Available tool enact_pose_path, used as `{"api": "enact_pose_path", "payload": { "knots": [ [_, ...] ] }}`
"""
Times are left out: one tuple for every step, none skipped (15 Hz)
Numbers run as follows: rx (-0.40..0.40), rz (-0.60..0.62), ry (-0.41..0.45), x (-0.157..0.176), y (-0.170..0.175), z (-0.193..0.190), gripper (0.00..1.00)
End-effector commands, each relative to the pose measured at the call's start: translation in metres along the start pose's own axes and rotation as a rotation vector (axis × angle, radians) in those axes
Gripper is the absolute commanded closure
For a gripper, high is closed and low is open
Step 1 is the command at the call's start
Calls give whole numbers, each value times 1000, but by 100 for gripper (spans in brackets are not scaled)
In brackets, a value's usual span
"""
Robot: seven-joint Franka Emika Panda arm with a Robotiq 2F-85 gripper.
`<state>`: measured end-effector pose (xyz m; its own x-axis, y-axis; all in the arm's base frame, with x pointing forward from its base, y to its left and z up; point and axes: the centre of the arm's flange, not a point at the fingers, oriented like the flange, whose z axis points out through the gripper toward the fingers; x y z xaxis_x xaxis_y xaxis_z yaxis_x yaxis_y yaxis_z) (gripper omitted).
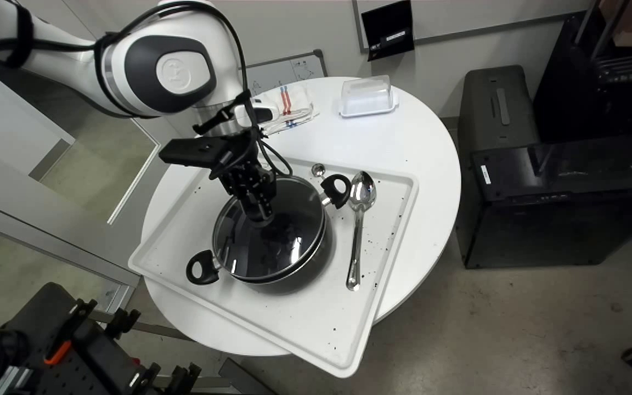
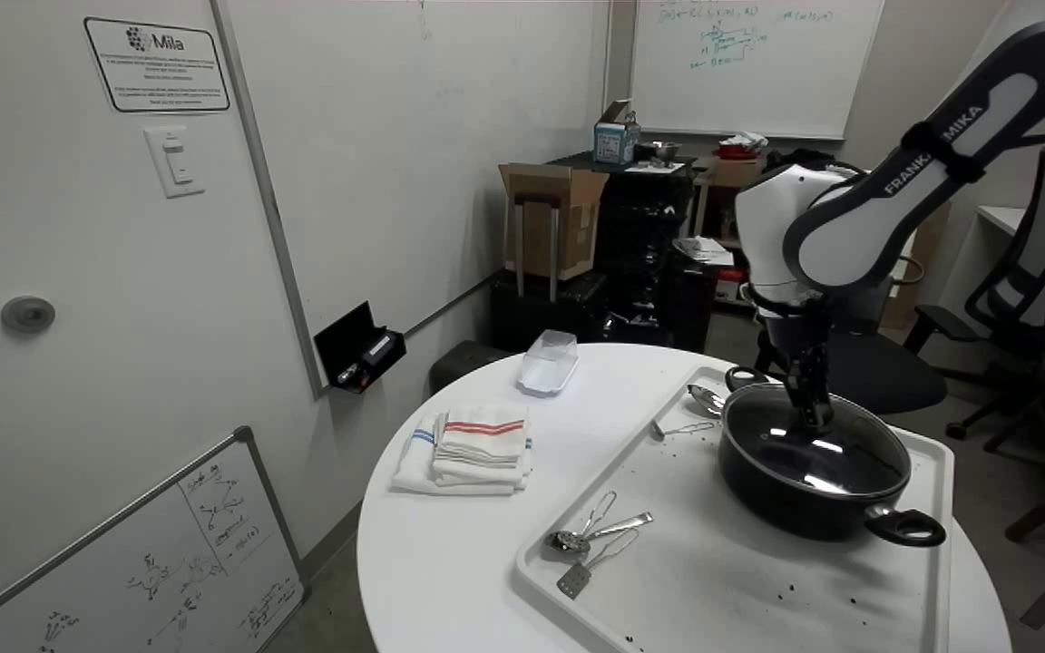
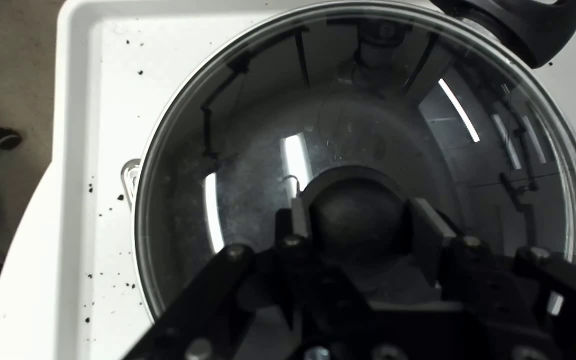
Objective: Place the lid on the pot
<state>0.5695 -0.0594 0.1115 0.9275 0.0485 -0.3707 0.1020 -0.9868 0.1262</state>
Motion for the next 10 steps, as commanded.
{"api": "enact_pose_path", "payload": {
  "knots": [
    [21, 0, -20, -3, 11, -2, 75],
    [23, 1, -20, -4, 12, -2, 75],
    [26, 1, -22, -5, 13, -1, 75],
    [28, 2, -23, -6, 14, 0, 75],
    [29, 4, -24, -7, 16, 1, 75],
    [30, 7, -28, -7, 17, 3, 75],
    [31, 8, -31, -8, 19, 5, 75],
    [33, 8, -33, -8, 19, 6, 75],
    [33, 9, -33, -9, 19, 6, 75],
    [34, 9, -33, -8, 19, 6, 75]
  ]
}}
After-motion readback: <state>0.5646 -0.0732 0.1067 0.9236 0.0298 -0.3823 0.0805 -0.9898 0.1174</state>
